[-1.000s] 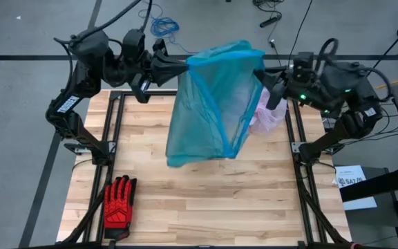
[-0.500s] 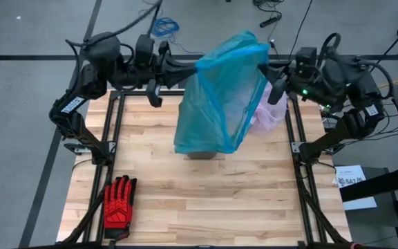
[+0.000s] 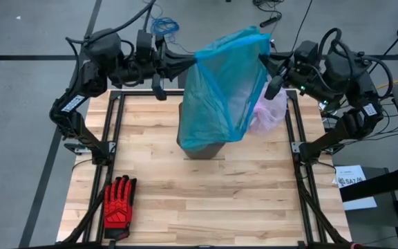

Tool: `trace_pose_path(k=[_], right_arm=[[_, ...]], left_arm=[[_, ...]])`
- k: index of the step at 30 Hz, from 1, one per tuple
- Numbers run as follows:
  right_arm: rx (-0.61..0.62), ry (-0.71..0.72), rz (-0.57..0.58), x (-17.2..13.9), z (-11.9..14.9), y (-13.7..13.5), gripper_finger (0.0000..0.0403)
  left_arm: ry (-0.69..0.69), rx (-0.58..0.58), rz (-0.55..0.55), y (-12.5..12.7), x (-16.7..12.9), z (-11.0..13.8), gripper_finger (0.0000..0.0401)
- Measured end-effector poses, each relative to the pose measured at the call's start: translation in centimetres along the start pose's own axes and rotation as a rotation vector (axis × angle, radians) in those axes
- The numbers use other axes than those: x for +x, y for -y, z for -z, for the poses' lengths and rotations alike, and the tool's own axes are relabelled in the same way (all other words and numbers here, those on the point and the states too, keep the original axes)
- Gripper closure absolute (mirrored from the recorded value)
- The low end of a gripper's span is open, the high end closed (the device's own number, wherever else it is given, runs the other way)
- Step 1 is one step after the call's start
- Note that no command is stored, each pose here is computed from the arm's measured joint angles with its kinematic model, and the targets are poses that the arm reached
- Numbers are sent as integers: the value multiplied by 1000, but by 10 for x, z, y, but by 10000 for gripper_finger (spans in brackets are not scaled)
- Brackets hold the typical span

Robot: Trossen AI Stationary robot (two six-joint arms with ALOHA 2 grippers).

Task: Place trash/remove bag and relplace
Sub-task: Insert the blue trash bag into the trash bin

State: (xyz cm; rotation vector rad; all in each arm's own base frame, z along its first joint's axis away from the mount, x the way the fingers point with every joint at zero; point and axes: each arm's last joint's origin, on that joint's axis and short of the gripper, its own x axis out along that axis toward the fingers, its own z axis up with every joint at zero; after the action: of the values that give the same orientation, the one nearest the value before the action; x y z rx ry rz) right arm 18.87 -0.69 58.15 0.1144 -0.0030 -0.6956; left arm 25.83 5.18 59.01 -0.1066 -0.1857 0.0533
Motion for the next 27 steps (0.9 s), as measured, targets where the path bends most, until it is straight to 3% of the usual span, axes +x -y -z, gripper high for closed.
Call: trace_pose_path(k=[20,27], right_arm=[[-100,52,71,9,-7,12,403],[-140,51,49,22,-4,3,403]], left_arm=[[-18,108,-106,-25,-6,-2,401],[-55,130,-121,-28,-9,0,401]])
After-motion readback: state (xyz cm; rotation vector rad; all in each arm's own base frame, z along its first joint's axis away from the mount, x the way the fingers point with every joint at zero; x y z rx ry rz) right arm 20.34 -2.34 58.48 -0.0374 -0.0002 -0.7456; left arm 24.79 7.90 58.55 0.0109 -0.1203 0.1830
